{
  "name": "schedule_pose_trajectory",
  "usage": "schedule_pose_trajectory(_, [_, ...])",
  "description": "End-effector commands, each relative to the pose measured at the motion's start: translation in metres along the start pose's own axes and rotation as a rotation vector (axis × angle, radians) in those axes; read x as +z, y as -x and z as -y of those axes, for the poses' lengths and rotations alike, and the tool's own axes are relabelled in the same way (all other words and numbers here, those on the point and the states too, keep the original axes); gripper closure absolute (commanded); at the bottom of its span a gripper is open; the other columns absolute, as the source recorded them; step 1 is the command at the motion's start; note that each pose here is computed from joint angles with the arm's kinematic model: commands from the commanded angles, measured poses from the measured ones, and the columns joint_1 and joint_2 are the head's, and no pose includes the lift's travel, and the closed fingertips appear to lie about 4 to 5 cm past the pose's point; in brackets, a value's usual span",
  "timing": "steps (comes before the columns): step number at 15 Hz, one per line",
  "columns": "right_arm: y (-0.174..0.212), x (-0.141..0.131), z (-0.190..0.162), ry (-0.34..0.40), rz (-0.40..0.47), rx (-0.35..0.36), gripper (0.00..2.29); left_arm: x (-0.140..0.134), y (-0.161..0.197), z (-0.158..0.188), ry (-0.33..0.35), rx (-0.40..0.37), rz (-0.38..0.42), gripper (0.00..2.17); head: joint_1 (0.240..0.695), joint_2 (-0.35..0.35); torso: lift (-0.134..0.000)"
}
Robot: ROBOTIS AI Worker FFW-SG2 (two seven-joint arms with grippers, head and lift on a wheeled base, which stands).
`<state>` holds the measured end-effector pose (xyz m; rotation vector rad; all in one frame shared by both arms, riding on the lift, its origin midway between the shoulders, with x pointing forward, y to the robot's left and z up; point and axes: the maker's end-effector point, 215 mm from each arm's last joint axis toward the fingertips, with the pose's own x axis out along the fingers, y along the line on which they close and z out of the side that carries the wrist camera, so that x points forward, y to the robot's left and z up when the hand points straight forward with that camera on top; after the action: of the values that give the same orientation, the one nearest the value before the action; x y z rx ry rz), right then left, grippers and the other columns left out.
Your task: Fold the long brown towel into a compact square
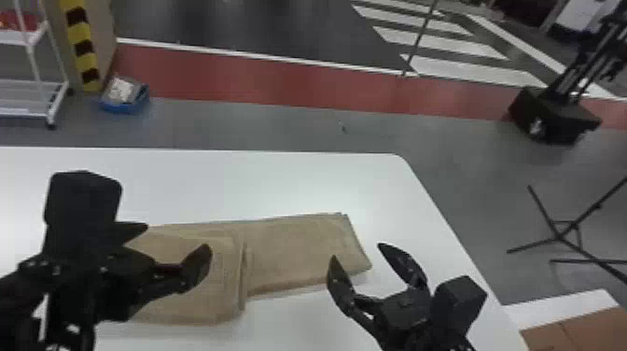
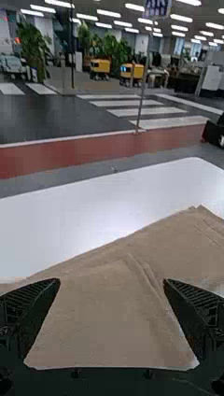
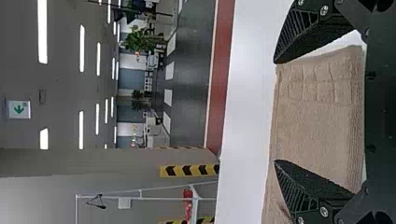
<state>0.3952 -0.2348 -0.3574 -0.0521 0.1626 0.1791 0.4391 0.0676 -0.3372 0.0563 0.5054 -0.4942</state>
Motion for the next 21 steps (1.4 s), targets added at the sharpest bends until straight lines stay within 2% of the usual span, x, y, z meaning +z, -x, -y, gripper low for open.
schedule_pose_trajectory(1, [-0.012, -0.011, -0.041, -0.026, -0.04, 0.079, 0.13, 0.01, 0.022, -0.07, 0.068, 0.084, 0.117, 0.04, 0.695, -0.259, -0.123])
schedule_pose_trajectory(2, [-0.018, -0.016, -0.059, -0.036, -0.064, 0.113, 0.13, 0.004, 0.034, -0.097, 0.101, 0.108, 0.136, 0.04, 0.695, -0.172, -0.123])
schedule_pose_trajectory(5, [-0.039, -0.047, -0.103, -0.076, -0.16, 0.202, 0.13, -0.021, 0.068, -0.162, 0.172, 0.174, 0.16, 0.05, 0.695, -0.015, -0.123])
schedule_pose_trajectory(7, [-0.056, -0.06, -0.126, -0.096, -0.189, 0.247, 0.13, -0.04, 0.081, -0.176, 0.216, 0.173, 0.152, 0.05, 0.695, 0.077, -0.123])
schedule_pose_trajectory(8, [-0.063, -0.06, -0.135, -0.107, -0.188, 0.27, 0.13, -0.049, 0.084, -0.179, 0.232, 0.168, 0.146, 0.06, 0.695, 0.155, -0.123])
schedule_pose_trajectory(12, [-0.075, -0.065, -0.158, -0.112, -0.203, 0.313, 0.14, -0.061, 0.092, -0.182, 0.253, 0.159, 0.151, 0.08, 0.695, 0.245, -0.123])
schedule_pose_trajectory(17, [-0.087, -0.081, -0.17, -0.11, -0.242, 0.338, 0.27, -0.068, 0.094, -0.181, 0.27, 0.151, 0.151, 0.08, 0.695, 0.273, -0.123])
schedule_pose_trajectory(20, [-0.088, -0.08, -0.173, -0.108, -0.241, 0.342, 0.3, -0.072, 0.095, -0.182, 0.278, 0.148, 0.149, 0.08, 0.695, 0.284, -0.123])
schedule_pose_trajectory(21, [-0.089, -0.08, -0.172, -0.106, -0.239, 0.341, 0.39, -0.072, 0.095, -0.183, 0.278, 0.148, 0.15, 0.08, 0.695, 0.286, -0.123])
